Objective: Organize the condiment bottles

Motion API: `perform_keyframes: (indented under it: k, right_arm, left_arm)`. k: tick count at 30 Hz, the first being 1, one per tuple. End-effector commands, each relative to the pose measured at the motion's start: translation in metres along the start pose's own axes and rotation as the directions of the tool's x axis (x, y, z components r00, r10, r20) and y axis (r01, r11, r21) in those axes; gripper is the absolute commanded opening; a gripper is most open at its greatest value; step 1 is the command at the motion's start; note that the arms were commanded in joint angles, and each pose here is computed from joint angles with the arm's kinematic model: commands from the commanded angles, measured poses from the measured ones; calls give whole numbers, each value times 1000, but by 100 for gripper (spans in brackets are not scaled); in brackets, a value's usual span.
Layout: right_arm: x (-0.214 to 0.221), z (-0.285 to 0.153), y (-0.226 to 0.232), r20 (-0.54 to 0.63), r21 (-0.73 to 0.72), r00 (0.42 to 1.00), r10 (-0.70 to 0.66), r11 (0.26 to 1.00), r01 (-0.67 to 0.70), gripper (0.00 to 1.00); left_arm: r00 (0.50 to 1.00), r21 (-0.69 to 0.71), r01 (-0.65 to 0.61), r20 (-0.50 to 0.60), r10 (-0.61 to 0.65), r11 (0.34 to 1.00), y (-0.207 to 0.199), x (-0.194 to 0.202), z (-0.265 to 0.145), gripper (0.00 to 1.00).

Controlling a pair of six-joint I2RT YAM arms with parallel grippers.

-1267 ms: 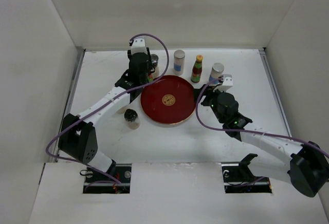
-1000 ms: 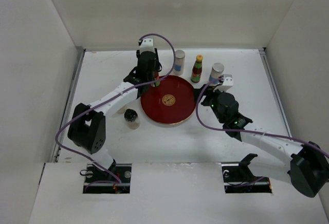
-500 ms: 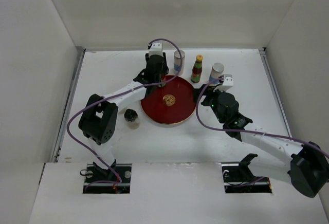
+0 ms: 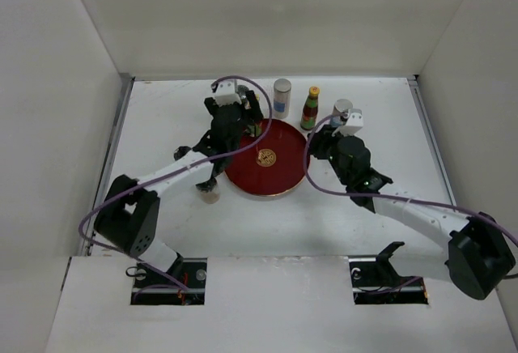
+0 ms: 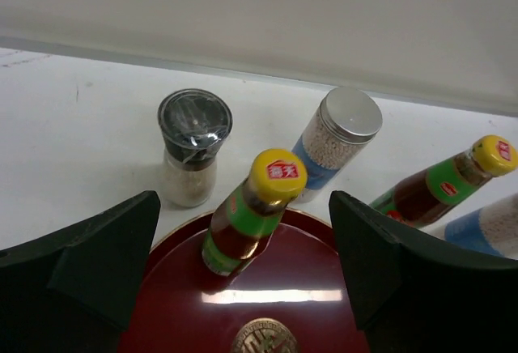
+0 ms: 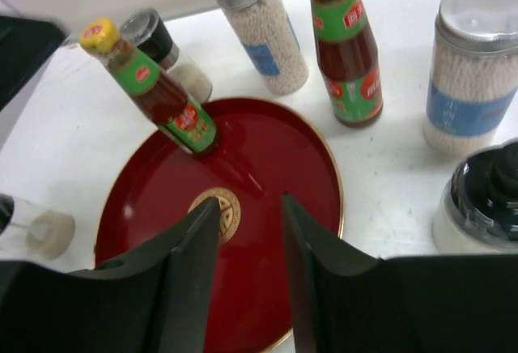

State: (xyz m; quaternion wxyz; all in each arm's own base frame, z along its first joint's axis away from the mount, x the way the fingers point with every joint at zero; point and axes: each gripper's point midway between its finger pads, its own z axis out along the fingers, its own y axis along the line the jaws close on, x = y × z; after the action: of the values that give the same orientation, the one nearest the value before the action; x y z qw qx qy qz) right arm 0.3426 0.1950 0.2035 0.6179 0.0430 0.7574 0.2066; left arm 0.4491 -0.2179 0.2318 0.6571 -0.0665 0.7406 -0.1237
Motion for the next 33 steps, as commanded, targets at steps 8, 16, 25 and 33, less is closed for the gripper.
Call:
perform_keyframes:
  k: [8, 16, 25, 33]
  right_arm:
    - [-59, 72, -1, 0, 120, 997, -78, 990, 77, 76]
    - [-92, 111, -17, 5, 238, 990, -140, 962, 135, 82]
    - [-70, 157, -38, -107, 294, 977, -185, 933, 209, 76]
    - [-71, 179, -46, -80, 303, 977, -197, 929, 212, 59]
  left_arm:
    - [951, 36, 279, 132, -281, 960, 49, -18, -95, 58]
    - [923, 140, 351, 118, -367, 926, 68, -8, -139, 50]
    - [906, 217, 391, 80, -415, 895, 56, -5, -144, 50]
    - [907, 210, 390, 80, -413, 897, 58, -1, -142, 50]
